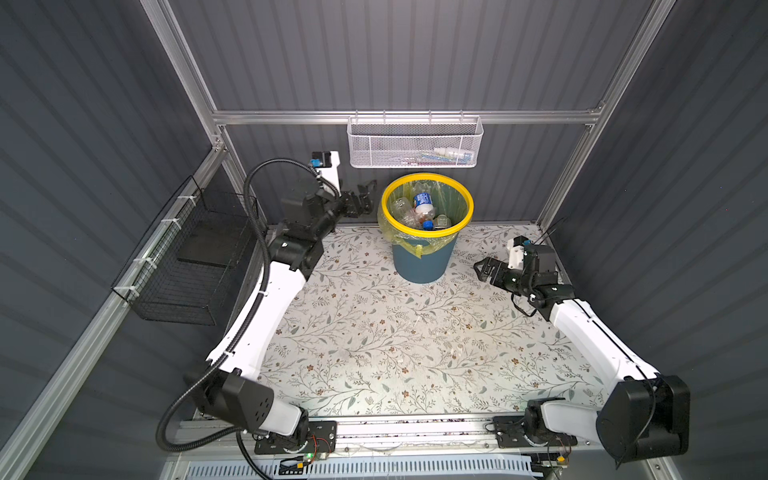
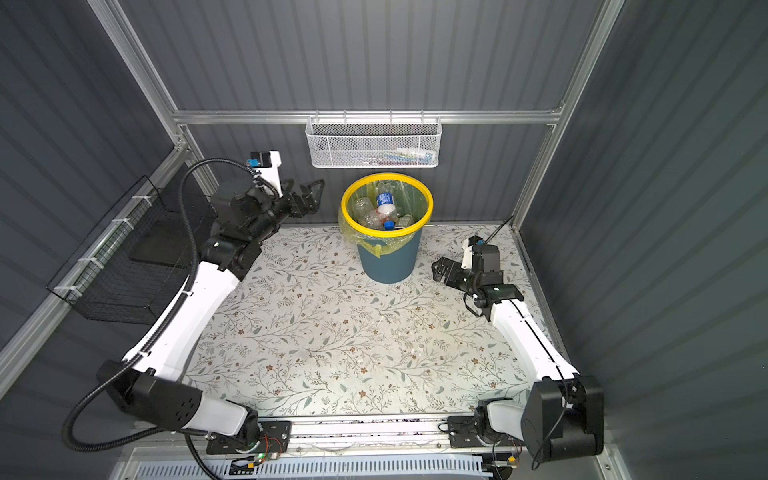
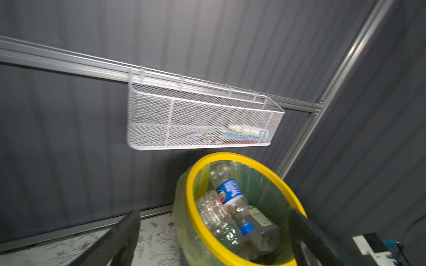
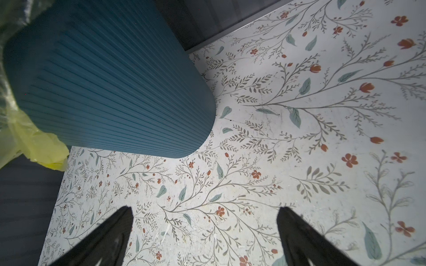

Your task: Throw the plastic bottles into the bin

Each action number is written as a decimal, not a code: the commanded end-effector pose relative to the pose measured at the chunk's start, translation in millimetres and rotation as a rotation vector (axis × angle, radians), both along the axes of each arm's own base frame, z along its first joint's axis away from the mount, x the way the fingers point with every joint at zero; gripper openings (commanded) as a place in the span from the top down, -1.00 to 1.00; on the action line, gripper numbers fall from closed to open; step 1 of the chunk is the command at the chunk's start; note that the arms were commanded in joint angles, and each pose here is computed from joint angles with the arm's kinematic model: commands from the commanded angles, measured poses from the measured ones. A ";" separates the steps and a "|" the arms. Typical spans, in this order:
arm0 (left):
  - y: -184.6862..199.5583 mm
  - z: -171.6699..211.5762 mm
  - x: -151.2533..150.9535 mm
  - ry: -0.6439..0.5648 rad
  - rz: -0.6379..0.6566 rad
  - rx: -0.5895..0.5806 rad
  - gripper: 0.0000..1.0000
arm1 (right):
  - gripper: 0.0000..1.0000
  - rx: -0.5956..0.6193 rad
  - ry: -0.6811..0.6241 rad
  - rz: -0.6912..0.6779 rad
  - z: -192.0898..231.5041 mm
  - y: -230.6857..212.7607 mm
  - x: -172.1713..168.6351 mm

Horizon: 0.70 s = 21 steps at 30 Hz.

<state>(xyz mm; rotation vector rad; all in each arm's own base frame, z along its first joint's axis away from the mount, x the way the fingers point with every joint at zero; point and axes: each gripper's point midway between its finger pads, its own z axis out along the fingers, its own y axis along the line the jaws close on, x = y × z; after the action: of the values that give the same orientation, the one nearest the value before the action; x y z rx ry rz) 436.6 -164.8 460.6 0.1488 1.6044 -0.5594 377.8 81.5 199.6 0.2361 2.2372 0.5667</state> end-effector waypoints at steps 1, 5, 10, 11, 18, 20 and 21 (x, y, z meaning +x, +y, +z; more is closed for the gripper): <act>35.2 -80.2 17.5 0.147 0.129 0.042 -0.99 | -0.98 -0.026 -0.020 -0.010 1.6 -3.1 3.3; 68.0 -152.9 11.5 0.237 0.267 0.128 -0.99 | -0.98 -0.069 -0.041 -0.069 -4.4 -17.9 4.0; 112.1 -226.7 -9.1 0.308 0.463 0.188 -0.99 | -0.98 -0.170 -0.115 -0.225 -12.3 -55.3 3.4; 118.5 -236.1 -14.0 0.312 0.492 0.195 -0.99 | -0.98 -0.183 -0.126 -0.263 -13.4 -63.6 1.9; 166.5 -298.1 -46.5 0.332 0.728 0.272 -0.99 | -0.98 -0.315 -0.240 -0.468 -25.8 -116.5 -12.1; 174.2 -310.6 -52.7 0.337 0.766 0.296 -0.99 | -0.98 -0.356 -0.249 -0.508 -28.8 -128.1 -15.4; 176.6 -316.0 -54.6 0.335 0.777 0.310 -0.99 | -0.98 -0.379 -0.249 -0.529 -30.7 -134.2 -17.1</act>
<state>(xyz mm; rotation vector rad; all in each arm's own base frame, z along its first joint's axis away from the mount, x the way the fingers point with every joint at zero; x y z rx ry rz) 381.4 -9.8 132.9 -0.2840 2.0098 0.1703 357.9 -28.9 149.9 0.4794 2.0078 0.0223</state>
